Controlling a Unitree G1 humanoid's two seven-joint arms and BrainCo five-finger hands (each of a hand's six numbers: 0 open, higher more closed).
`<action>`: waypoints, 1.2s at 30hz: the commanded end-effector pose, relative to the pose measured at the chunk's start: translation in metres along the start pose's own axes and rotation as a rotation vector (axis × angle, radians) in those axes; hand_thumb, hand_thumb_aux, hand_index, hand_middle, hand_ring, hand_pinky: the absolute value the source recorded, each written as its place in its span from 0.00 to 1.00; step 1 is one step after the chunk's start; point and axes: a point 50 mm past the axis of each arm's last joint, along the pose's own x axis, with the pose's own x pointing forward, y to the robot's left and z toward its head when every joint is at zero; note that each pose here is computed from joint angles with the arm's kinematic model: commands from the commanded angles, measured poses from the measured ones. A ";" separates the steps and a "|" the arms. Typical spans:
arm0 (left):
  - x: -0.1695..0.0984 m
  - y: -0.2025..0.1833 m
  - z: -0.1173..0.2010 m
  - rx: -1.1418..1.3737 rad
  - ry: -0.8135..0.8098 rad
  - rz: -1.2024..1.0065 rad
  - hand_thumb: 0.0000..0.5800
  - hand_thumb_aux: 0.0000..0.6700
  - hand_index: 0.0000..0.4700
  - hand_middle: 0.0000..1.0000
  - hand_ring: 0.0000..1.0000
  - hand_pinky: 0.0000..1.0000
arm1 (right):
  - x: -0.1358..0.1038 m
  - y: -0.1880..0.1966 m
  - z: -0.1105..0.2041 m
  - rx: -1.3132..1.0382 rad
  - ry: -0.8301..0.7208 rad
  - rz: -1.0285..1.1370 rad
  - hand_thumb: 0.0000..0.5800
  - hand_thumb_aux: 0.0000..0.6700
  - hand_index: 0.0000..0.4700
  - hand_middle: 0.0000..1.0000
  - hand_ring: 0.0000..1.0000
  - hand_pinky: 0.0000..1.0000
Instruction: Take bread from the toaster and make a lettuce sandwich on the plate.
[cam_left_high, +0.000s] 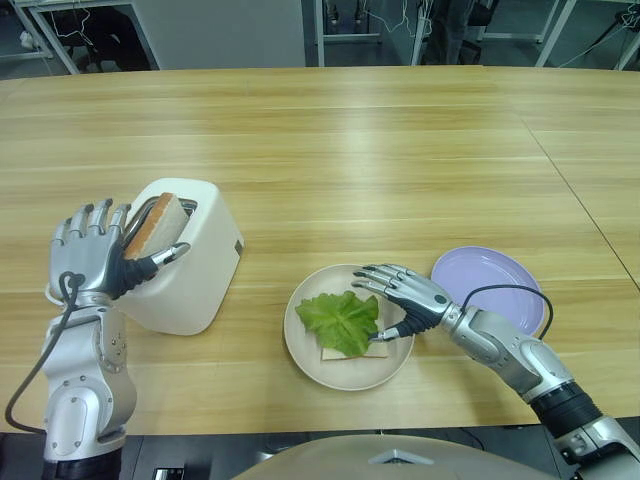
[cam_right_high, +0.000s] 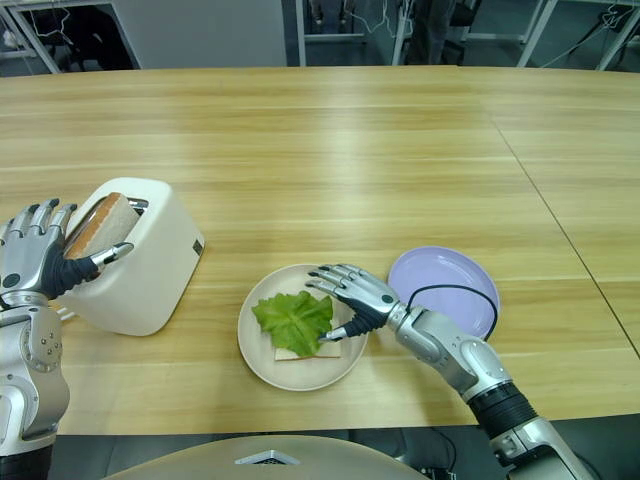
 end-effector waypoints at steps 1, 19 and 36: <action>0.004 -0.012 0.002 -0.004 -0.009 -0.068 0.00 0.00 0.00 0.00 0.00 0.00 | -0.003 -0.006 0.001 -0.039 0.007 -0.008 0.00 0.00 0.00 0.00 0.00 0.00; 0.012 0.037 0.023 -0.263 -0.164 0.279 1.00 1.00 0.98 1.00 1.00 1.00 | -0.009 -0.017 0.021 0.023 -0.045 -0.101 0.00 0.00 0.00 0.00 0.00 0.00; -0.022 0.106 0.045 -0.728 -0.399 0.538 1.00 1.00 0.98 1.00 1.00 1.00 | -0.028 -0.031 0.017 -0.006 -0.040 -0.232 0.00 0.00 0.00 0.00 0.00 0.00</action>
